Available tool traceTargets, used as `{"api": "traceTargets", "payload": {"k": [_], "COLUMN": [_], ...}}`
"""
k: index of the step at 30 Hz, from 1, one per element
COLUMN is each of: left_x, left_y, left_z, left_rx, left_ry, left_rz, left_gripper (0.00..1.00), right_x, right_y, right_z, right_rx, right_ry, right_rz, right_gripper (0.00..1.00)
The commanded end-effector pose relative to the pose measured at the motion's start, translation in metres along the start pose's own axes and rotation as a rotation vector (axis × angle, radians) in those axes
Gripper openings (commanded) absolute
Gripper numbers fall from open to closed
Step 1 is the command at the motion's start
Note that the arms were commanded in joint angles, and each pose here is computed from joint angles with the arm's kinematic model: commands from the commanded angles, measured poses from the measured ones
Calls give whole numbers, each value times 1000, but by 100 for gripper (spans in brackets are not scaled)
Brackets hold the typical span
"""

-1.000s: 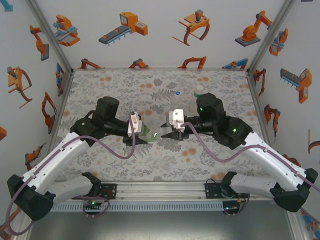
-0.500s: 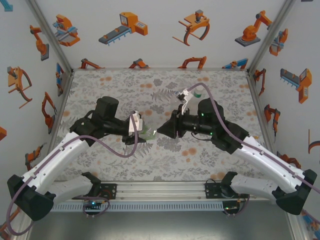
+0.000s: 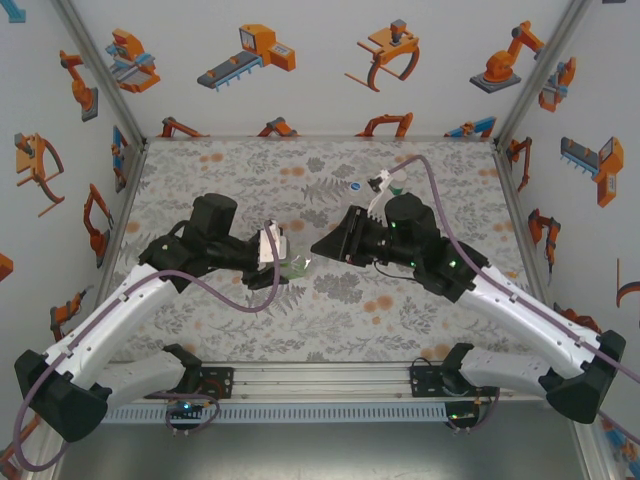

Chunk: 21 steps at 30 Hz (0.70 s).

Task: Screw on the bottle caps

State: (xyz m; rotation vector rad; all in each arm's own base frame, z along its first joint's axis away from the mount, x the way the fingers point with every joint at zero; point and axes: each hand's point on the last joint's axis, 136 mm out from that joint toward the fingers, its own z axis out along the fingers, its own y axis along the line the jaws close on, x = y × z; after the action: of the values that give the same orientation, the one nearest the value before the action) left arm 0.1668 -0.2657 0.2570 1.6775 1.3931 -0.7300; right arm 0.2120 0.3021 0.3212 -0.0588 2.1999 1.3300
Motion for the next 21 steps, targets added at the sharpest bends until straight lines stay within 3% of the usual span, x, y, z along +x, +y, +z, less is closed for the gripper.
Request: {"api": "traceTargets", "payload": {"k": [1, 6, 10, 21], "left_x": [-32, -31, -32, -36], "left_y": [-6, -6, -7, -15], "left_z": [-5, -4, -4, -5], "left_rx": [34, 38, 45, 87], "left_ry": [-114, -114, -120, -148], "left_rz": [91, 87, 89, 94], "left_gripper": [0, 0, 0, 0], "right_x": [-8, -12, -15, 43], "right_y": [15, 29, 41, 63], "right_z": [-2, -15, -30, -62], "right_rx": [-19, -29, -45, -341], "right_ry": [-11, 2, -9, 169], "right_rz": [-21, -194, -371, -1190], "right_gripper": [22, 51, 62, 65]}}
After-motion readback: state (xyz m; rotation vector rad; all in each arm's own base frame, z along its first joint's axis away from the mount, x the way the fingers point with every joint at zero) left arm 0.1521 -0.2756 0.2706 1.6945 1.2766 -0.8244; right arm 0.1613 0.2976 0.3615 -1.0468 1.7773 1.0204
